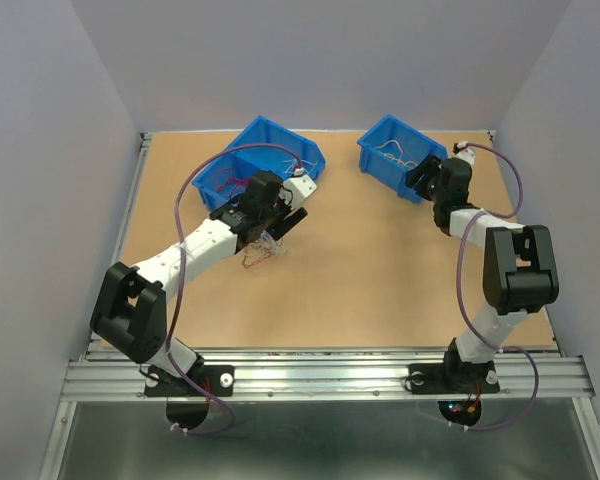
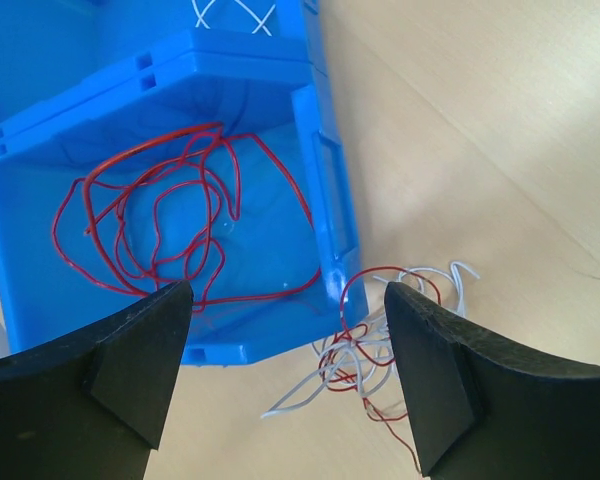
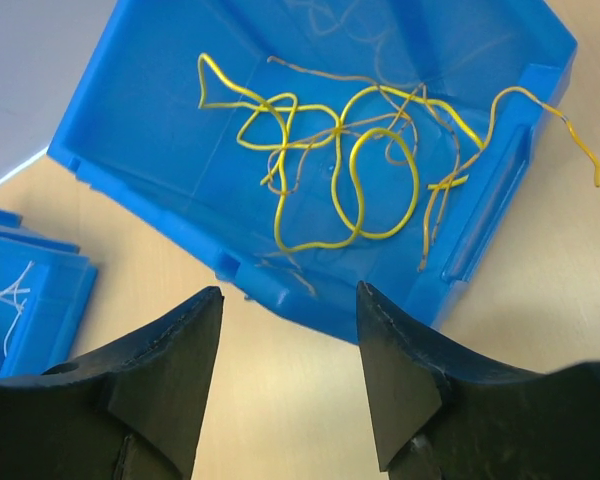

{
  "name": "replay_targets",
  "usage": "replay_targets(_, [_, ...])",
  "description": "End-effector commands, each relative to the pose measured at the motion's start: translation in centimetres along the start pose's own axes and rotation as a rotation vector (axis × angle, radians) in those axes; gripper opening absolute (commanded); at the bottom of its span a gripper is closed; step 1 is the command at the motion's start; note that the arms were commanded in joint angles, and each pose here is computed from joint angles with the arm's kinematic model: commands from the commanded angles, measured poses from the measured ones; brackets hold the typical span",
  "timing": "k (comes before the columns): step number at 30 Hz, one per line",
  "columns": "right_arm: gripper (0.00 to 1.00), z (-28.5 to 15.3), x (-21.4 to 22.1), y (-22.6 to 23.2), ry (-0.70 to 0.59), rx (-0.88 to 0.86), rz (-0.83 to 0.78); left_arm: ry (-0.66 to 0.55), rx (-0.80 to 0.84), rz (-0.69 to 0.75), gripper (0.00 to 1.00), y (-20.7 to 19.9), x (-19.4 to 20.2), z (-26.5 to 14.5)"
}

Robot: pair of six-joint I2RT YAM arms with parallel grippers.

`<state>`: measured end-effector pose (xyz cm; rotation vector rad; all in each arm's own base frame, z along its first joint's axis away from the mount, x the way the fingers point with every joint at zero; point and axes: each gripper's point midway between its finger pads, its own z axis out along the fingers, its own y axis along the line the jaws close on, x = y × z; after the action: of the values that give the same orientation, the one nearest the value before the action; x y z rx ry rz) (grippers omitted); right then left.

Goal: Untangle the cables

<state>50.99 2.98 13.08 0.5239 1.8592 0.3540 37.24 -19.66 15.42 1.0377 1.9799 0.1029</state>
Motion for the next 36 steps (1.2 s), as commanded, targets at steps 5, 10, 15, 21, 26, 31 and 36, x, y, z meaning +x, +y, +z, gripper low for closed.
replay_targets(5, [0.64, -4.1, -1.0, 4.7, -0.01, -0.259, -0.067, 0.007, -0.084, 0.007, 0.9, 1.5, 0.7, -2.1])
replay_targets(10, [0.86, -8.4, -2.3, 6.5, -0.062, -0.345, -0.137, -0.022, -0.103, -0.006, 0.92, 2.1, 0.3, -3.0])
replay_targets(15, [0.91, -11.6, -2.8, 6.3, -0.101, -0.356, -0.175, 0.019, -0.111, -0.009, 0.92, 2.2, 1.3, -2.4])
replay_targets(21, [0.91, -13.0, -3.1, 6.4, -0.116, -0.359, -0.173, 0.068, -0.01, 0.005, 0.69, 0.3, 2.2, -1.2])
replay_targets(26, [0.91, -12.1, -2.5, 6.1, -0.092, -0.348, -0.171, 0.067, 0.064, 0.005, 0.63, -0.9, 2.0, -1.5])
replay_targets(31, [0.91, -11.2, -2.0, 5.8, -0.074, -0.337, -0.17, 0.065, 0.151, 0.017, 0.65, -2.6, 2.7, -2.3])
replay_targets(36, [0.91, -11.3, -1.9, 5.7, -0.07, -0.337, -0.169, 0.084, 0.16, 0.02, 0.63, -2.9, 3.3, -1.8])
